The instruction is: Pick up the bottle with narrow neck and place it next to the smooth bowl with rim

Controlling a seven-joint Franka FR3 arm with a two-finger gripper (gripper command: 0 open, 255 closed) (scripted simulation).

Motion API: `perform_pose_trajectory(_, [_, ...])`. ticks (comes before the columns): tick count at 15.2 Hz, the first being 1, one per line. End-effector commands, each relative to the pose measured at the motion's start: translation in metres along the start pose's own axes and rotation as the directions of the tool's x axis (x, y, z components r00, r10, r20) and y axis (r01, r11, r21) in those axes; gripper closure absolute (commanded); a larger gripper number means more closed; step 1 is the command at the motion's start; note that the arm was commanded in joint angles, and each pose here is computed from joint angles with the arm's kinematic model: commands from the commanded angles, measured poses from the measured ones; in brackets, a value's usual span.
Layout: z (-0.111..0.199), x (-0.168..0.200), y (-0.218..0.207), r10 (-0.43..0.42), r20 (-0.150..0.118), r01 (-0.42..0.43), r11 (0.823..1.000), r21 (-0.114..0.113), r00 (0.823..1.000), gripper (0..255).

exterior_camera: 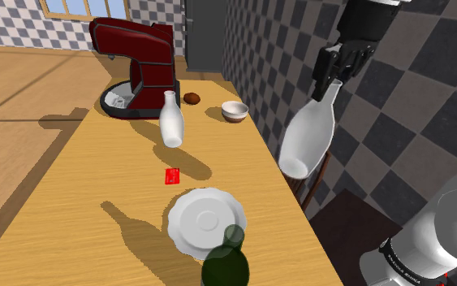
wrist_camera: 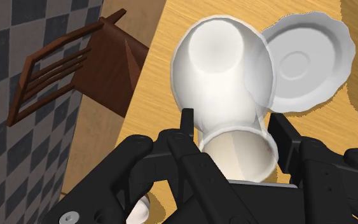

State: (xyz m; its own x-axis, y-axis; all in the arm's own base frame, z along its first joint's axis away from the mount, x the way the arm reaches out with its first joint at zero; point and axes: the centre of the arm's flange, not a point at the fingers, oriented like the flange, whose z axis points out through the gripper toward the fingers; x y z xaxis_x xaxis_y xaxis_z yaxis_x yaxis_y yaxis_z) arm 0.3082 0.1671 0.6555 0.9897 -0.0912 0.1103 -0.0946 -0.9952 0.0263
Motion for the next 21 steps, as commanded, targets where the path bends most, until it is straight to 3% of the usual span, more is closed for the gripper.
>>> perform_pose_trajectory(1, [-0.011, 0.001, 0.001, 0.000, 0.000, 0.000, 1.000, 0.000, 1.000, 255])
perform_pose_trajectory(17, [-0.095, 0.011, 0.003, 0.000, 0.000, 0.000, 1.000, 0.000, 1.000, 255])
perform_pose_trajectory(21, [-0.080, 0.042, 0.020, 0.000, 0.000, 0.000, 1.000, 0.000, 1.000, 255])
